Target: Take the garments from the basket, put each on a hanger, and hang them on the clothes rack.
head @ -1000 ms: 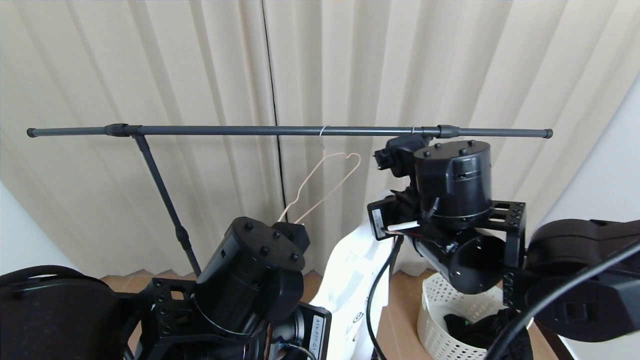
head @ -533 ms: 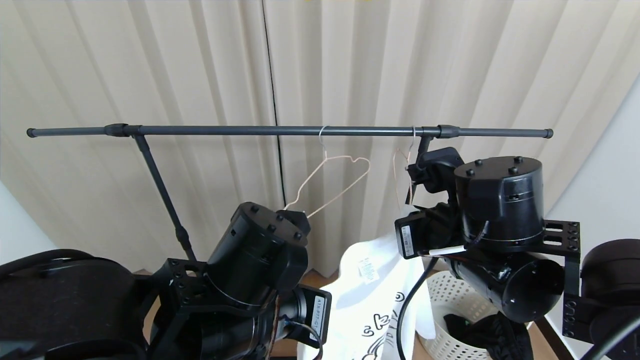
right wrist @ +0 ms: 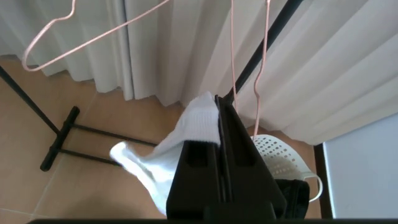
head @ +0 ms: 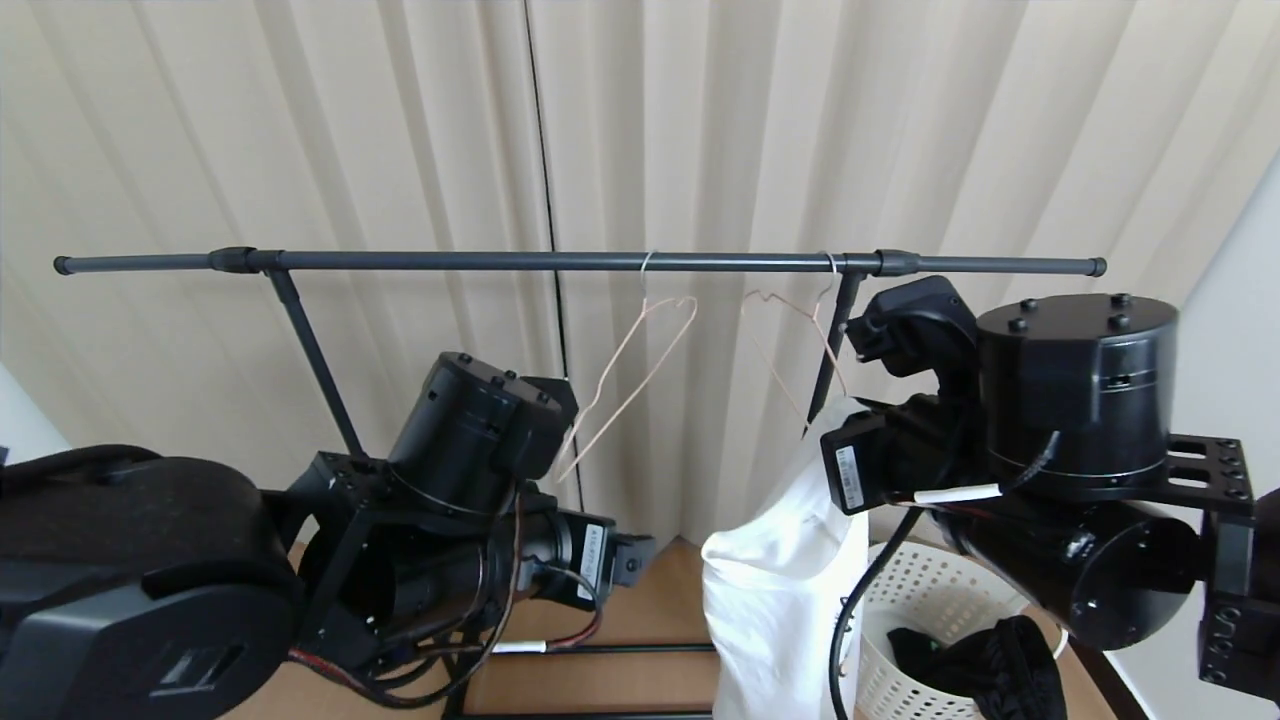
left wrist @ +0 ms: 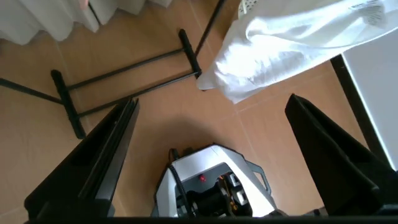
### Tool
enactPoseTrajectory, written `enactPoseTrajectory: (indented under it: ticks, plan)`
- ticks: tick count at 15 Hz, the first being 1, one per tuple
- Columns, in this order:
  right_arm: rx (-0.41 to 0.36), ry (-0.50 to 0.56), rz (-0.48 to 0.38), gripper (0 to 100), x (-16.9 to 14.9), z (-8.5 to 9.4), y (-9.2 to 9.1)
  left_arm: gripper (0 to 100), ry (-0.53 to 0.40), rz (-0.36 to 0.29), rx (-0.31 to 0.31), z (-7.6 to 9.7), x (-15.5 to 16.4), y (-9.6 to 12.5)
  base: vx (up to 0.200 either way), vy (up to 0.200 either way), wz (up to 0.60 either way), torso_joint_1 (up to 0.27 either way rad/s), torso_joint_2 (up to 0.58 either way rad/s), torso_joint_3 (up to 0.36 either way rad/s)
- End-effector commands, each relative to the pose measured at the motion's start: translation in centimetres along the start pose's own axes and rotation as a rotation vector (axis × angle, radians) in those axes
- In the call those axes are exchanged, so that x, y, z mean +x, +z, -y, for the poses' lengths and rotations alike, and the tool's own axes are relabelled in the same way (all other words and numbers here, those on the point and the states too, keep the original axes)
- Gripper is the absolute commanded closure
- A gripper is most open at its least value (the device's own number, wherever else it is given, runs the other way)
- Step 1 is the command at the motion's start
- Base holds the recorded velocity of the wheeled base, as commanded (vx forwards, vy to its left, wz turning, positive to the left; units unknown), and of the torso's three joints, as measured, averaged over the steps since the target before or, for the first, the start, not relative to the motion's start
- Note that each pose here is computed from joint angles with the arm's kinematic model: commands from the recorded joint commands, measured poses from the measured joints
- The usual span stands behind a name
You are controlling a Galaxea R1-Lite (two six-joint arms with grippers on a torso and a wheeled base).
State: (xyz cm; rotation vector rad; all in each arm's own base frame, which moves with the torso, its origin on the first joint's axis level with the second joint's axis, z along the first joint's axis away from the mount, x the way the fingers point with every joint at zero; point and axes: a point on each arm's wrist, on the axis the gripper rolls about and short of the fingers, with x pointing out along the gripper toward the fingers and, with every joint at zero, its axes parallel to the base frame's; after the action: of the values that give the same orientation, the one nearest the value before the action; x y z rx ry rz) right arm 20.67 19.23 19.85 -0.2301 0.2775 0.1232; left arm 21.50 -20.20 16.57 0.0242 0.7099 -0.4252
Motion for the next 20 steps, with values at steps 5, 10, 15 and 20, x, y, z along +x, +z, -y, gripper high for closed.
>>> enactPoseTrajectory:
  ticks: [5, 10, 15, 20]
  plan:
    - [-0.07, 0.008, 0.028, 100, -2.4, 1.8, -0.3, 0, 0.081, 0.042, 0.065, -1.9, 4.8, 4.0, 0.0, 0.0, 0.0, 0.0, 0.0, 0.0]
    - [-0.166, 0.05, 0.019, 100, -3.7, 1.7, -1.6, 0, 0.132, 0.103, 0.111, -0.6, 10.0, 7.0, 0.0, 0.0, 0.0, 0.0, 0.0, 0.0]
    - [-0.254, 0.099, 0.017, 100, -4.7, 2.0, -2.6, 0, 0.206, 0.145, 0.094, -0.6, 14.8, 8.5, 0.0, 0.0, 0.0, 0.0, 0.0, 0.0]
    - [-0.255, 0.099, 0.016, 100, -4.7, 2.0, -2.6, 0, 0.264, 0.198, 0.077, -0.1, 19.1, 9.4, 0.0, 0.0, 0.0, 0.0, 0.0, 0.0]
